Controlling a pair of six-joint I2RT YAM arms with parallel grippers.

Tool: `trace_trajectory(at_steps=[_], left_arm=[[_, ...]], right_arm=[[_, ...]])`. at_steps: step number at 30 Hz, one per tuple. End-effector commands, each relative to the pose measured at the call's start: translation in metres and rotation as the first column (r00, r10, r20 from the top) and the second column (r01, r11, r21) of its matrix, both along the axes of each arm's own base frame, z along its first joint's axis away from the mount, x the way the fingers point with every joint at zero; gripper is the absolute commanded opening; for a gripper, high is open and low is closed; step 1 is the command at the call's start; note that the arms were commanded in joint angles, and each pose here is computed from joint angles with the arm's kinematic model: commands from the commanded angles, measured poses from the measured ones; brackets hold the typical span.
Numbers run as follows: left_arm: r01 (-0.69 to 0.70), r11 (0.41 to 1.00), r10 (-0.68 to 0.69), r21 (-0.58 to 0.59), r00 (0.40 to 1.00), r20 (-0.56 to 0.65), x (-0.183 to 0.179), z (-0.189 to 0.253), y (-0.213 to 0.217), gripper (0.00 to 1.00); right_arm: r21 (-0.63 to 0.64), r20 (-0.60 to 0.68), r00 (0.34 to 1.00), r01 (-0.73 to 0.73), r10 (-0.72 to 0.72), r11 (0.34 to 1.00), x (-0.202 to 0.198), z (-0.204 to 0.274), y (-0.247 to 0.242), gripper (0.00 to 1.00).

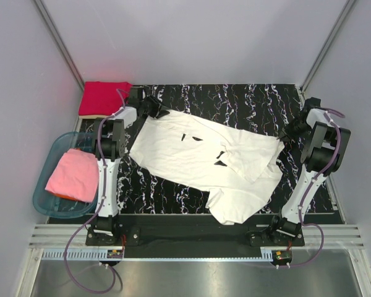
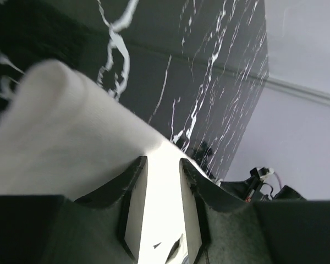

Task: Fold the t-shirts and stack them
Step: Fold the tshirt

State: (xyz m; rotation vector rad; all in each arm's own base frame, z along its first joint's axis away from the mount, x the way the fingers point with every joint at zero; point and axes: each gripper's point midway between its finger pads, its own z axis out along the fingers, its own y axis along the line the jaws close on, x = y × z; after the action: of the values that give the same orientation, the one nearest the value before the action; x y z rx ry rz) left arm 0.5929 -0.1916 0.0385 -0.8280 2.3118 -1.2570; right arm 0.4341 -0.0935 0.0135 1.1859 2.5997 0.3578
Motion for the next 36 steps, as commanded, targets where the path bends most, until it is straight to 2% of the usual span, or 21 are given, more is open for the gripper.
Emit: trace_trajectory(at_steps=[1,8,16,20,24,29,31,32,34,35,36], left_arm=[[-0.079,0.997,0.080,-0.023,0.996,0.035,0.024,0.006,0.015,0.33],[-0.129,0.991,0.131,-0.038,0.990,0.049,0.044,0.000,0.024,0.33],[-0.187,0.981,0.191,-0.057,0.978,0.082,0.066,-0.004,0.034,0.32],[-0.225,0.972,0.232,-0.067,0.964,0.132,0.083,0.009,0.042,0.32],[-0.222,0.973,0.228,-0.056,0.965,0.130,0.083,0.007,0.043,0.32],[-0.194,0.981,0.190,0.017,0.973,0.133,0.071,0.016,0.046,0.31],[-0.176,0.984,0.169,0.035,0.972,0.162,0.066,0.040,0.044,0.31],[-0.172,0.984,0.158,0.056,0.968,0.196,0.064,0.058,0.047,0.32],[-0.157,0.983,0.137,0.090,0.971,0.196,0.056,0.071,0.045,0.34],[-0.147,0.983,0.117,0.113,0.965,0.235,0.052,0.093,0.044,0.37],[-0.138,0.982,0.105,0.130,0.967,0.233,0.046,0.099,0.044,0.39]], right_arm=[[-0.098,0.025,0.992,0.125,-0.123,0.987,0.019,-0.008,-0.027,0.01],[-0.075,0.116,0.961,0.262,-0.253,0.962,0.064,-0.014,-0.041,0.00],[-0.060,0.177,0.946,0.285,-0.271,0.957,0.095,-0.006,-0.049,0.00],[-0.039,0.227,0.937,0.280,-0.265,0.959,0.119,0.000,-0.051,0.00],[-0.103,0.219,0.936,0.304,-0.277,0.947,0.115,0.005,-0.065,0.01],[-0.123,0.194,0.952,0.264,-0.238,0.957,0.097,0.004,-0.071,0.13],[-0.128,0.200,0.961,0.221,-0.193,0.967,0.100,0.011,-0.070,0.15],[-0.129,0.145,0.972,0.204,-0.185,0.971,0.091,0.005,-0.067,0.17],[-0.162,0.152,0.976,0.181,-0.157,0.970,0.096,0.021,-0.074,0.23],[-0.172,0.114,0.983,0.162,-0.143,0.972,0.088,0.022,-0.073,0.30],[-0.180,0.131,0.982,0.156,-0.134,0.971,0.091,0.034,-0.075,0.35]])
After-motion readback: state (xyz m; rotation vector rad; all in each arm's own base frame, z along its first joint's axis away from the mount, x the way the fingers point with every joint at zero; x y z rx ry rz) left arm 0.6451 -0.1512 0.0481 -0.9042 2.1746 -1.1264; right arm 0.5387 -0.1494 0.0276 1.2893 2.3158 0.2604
